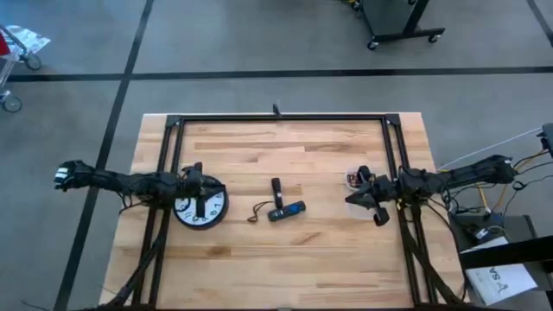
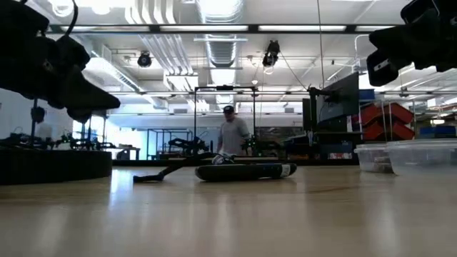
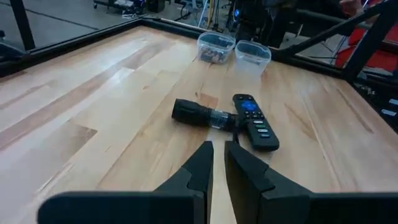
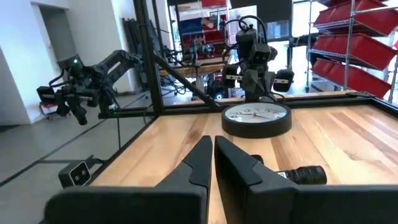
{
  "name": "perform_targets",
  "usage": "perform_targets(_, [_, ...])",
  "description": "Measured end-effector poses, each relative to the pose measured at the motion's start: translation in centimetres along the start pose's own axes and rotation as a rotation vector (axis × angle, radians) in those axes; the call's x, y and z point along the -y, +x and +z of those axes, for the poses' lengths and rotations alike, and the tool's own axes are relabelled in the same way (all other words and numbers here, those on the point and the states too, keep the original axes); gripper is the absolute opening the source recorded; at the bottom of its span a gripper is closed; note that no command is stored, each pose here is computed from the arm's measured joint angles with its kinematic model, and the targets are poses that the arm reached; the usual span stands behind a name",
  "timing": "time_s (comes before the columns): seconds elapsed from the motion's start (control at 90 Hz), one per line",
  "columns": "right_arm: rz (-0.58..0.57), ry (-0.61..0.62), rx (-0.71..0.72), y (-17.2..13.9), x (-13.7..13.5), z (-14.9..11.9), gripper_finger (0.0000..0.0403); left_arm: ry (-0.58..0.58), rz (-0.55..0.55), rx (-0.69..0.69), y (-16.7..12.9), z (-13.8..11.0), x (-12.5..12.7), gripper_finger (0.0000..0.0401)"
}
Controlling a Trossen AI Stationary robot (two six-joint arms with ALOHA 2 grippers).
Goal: Insert battery
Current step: Return to Home Position
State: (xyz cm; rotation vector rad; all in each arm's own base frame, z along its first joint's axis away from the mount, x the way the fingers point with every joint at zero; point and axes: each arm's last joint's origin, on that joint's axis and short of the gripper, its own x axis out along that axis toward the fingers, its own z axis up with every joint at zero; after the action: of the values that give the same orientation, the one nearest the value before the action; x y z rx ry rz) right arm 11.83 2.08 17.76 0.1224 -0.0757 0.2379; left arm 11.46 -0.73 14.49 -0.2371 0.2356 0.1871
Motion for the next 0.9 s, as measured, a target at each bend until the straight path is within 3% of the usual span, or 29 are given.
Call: perform_targets(0.9, [0.000,0.000,0.000,0.00,0.00,0.00,0.0003,0.002,0.002,-0.008,0.05,-0.07,-0.01,0.0022])
